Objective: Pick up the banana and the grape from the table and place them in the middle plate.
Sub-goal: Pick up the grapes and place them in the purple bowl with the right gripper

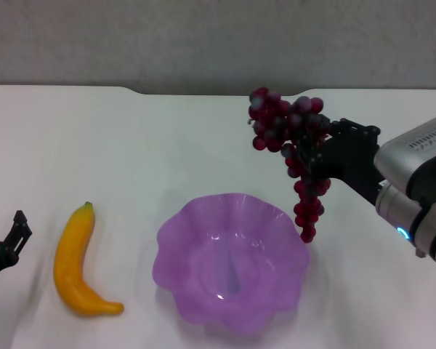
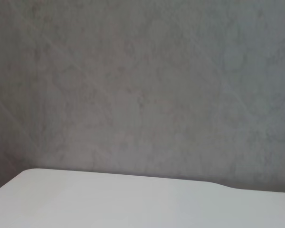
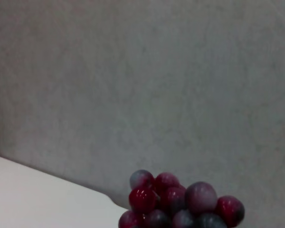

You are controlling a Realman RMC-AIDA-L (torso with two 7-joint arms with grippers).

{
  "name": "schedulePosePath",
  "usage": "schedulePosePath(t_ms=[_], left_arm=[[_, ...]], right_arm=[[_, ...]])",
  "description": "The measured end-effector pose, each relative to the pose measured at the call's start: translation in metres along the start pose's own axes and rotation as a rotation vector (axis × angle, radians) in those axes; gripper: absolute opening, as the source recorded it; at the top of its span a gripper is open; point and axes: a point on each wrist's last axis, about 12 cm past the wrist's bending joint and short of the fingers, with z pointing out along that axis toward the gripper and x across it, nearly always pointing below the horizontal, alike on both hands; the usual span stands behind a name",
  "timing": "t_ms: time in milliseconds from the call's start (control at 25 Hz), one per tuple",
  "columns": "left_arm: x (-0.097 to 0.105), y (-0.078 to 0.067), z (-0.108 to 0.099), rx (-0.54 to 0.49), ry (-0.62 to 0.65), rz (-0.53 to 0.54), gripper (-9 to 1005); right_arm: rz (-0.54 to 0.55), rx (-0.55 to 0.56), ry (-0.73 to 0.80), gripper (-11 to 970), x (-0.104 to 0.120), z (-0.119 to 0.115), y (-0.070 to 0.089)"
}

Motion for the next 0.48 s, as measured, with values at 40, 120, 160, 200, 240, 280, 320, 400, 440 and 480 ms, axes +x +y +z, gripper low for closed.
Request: schedulePosePath(t_ms=[40,120,160,200,240,280,320,400,440,480], left_arm=[[0.0,0.0,0.0,0.001,0.0,0.0,888],[-0.001,-0.001,0.001,0.002,-0.001,0.0,888],[-0.001,-0.001,0.001,0.003,-0.002,0.0,888],[-0.001,-0.001,0.002,0.004,-0.003,0.0,888],[-0.001,-0.001,0.002,0.004,-0.003,0.001,888],[-0.001,-0.001,0.002,0.005,-0.004,0.001,888],[-0.001,-0.002,0.002,0.006,-0.004,0.001,888],[-0.001,-0.002,0.003,0.007,-0.004,0.001,888],[-0.001,-0.002,0.003,0.007,-0.004,0.001,888],[-0.001,-0.002,0.003,0.007,-0.003,0.001,888]], right_arm=[[-0.001,-0.008,0.001,355,-0.002,0.0,0.001],[-0.007,-0.028,0.0,355,-0.007,0.003,0.004],[-0.01,-0.035,-0.006,354,-0.01,0.004,0.006],[-0.014,-0.043,-0.014,354,-0.014,0.005,0.007],[-0.018,-0.051,-0.024,353,-0.018,0.007,0.009],[-0.022,-0.06,-0.036,353,-0.022,0.008,0.011],[-0.024,-0.068,-0.044,353,-0.025,0.008,0.013],[-0.027,-0.079,-0.058,352,-0.03,0.009,0.017],[-0.028,-0.085,-0.063,352,-0.032,0.009,0.018],[-0.028,-0.091,-0.067,352,-0.034,0.009,0.02]])
